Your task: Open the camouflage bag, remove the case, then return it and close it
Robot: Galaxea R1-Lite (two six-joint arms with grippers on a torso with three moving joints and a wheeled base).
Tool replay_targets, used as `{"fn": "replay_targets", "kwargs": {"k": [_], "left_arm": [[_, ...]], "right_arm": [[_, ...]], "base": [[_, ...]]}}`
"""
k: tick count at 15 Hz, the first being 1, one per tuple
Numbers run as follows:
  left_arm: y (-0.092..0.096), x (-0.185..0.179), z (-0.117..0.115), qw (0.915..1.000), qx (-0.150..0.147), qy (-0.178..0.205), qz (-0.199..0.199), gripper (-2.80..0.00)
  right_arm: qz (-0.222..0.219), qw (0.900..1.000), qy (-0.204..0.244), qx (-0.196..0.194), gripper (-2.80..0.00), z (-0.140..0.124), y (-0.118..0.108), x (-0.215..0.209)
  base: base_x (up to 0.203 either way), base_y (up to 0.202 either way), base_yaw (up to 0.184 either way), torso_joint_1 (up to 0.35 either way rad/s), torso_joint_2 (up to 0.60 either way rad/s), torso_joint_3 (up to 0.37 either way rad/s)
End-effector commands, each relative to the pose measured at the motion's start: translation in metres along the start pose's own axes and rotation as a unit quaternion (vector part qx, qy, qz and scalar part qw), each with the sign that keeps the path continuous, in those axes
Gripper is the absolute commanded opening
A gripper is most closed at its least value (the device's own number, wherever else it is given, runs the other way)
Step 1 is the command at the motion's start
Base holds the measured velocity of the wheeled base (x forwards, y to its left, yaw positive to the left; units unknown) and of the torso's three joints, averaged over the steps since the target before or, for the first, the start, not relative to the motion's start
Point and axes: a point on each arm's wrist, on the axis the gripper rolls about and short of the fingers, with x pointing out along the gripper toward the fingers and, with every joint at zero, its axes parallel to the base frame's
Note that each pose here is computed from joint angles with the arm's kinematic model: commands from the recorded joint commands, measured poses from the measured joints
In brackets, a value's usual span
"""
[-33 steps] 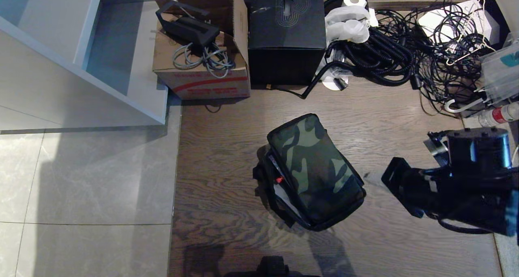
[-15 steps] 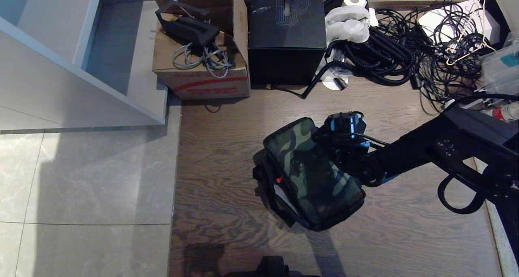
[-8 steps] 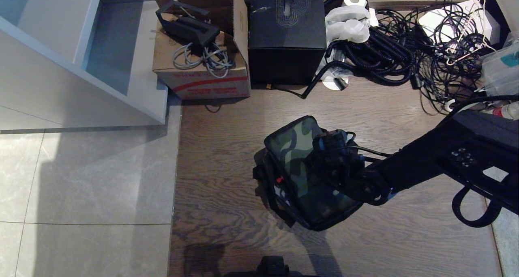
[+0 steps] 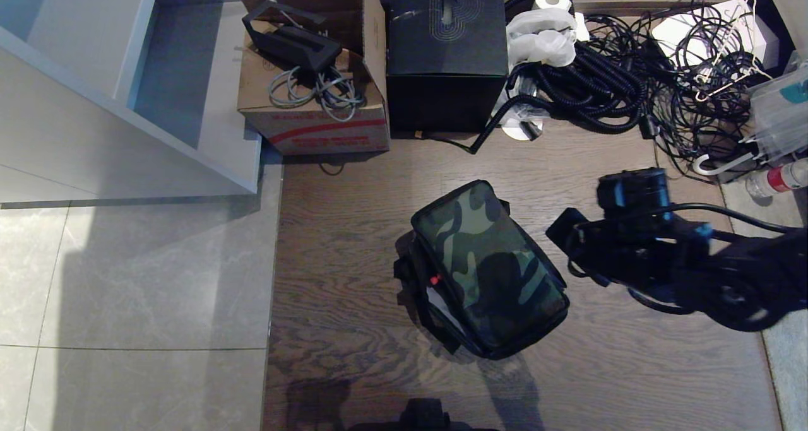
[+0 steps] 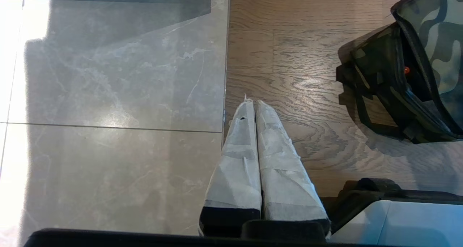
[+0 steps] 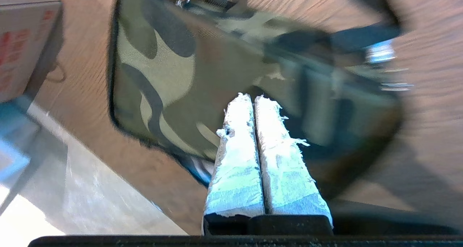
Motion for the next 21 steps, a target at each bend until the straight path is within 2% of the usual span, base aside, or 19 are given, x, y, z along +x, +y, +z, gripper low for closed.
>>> {"fn": "replay_targets", "kwargs": {"k": [1, 3, 6, 8, 10, 12, 13, 14, 15, 17, 19, 21], "left_arm": [[0.0, 0.0, 0.0, 1.0, 0.0, -0.001, 0.0, -2.8], [0.0, 0.0, 0.0, 1.0, 0.0, -0.001, 0.0, -2.8], [0.0, 0.0, 0.0, 1.0, 0.0, 0.0, 0.0, -2.8], [0.0, 0.0, 0.0, 1.0, 0.0, -0.001, 0.0, -2.8], [0.0, 0.0, 0.0, 1.0, 0.0, -0.001, 0.0, -2.8], [0.0, 0.0, 0.0, 1.0, 0.0, -0.001, 0.0, -2.8], [0.0, 0.0, 0.0, 1.0, 0.0, -0.001, 0.0, -2.8], [0.0, 0.0, 0.0, 1.0, 0.0, 0.0, 0.0, -2.8], [0.0, 0.0, 0.0, 1.0, 0.0, -0.001, 0.0, -2.8], [0.0, 0.0, 0.0, 1.0, 0.0, -0.001, 0.0, -2.8], [0.0, 0.0, 0.0, 1.0, 0.0, -0.001, 0.0, -2.8], [0.0, 0.0, 0.0, 1.0, 0.0, -0.001, 0.0, -2.8]], "right_arm": [[0.045, 0.998, -0.039, 0.003, -2.8, 0.026, -0.014, -0.071], [0.061, 0.996, -0.033, -0.049, -2.8, 0.021, -0.044, -0.114], [0.118, 0.981, -0.054, -0.145, -2.8, 0.021, -0.087, -0.2], [0.101, 0.967, -0.061, -0.226, -2.8, 0.006, -0.13, -0.241], [0.063, 0.949, -0.067, -0.302, -2.8, -0.02, -0.165, -0.259], [0.036, 0.93, -0.046, -0.363, -2.8, -0.048, -0.191, -0.254], [0.029, 0.923, -0.041, -0.381, -2.8, -0.056, -0.198, -0.247], [0.035, 0.913, -0.057, -0.403, -2.8, -0.058, -0.199, -0.243], [0.032, 0.909, -0.055, -0.413, -2.8, -0.062, -0.204, -0.239], [0.044, 0.91, -0.088, -0.402, -2.8, -0.066, -0.206, -0.234], [0.05, 0.912, -0.099, -0.394, -2.8, -0.066, -0.207, -0.233], [0.026, 0.913, -0.134, -0.385, -2.8, -0.067, -0.208, -0.236]], "base": [[0.0, 0.0, 0.0, 0.0, 0.0, 0.0], [0.0, 0.0, 0.0, 0.0, 0.0, 0.0], [0.0, 0.0, 0.0, 0.0, 0.0, 0.0], [0.0, 0.0, 0.0, 0.0, 0.0, 0.0], [0.0, 0.0, 0.0, 0.0, 0.0, 0.0], [0.0, 0.0, 0.0, 0.0, 0.0, 0.0], [0.0, 0.0, 0.0, 0.0, 0.0, 0.0], [0.0, 0.0, 0.0, 0.0, 0.0, 0.0], [0.0, 0.0, 0.0, 0.0, 0.0, 0.0], [0.0, 0.0, 0.0, 0.0, 0.0, 0.0], [0.0, 0.0, 0.0, 0.0, 0.0, 0.0], [0.0, 0.0, 0.0, 0.0, 0.0, 0.0]]}}
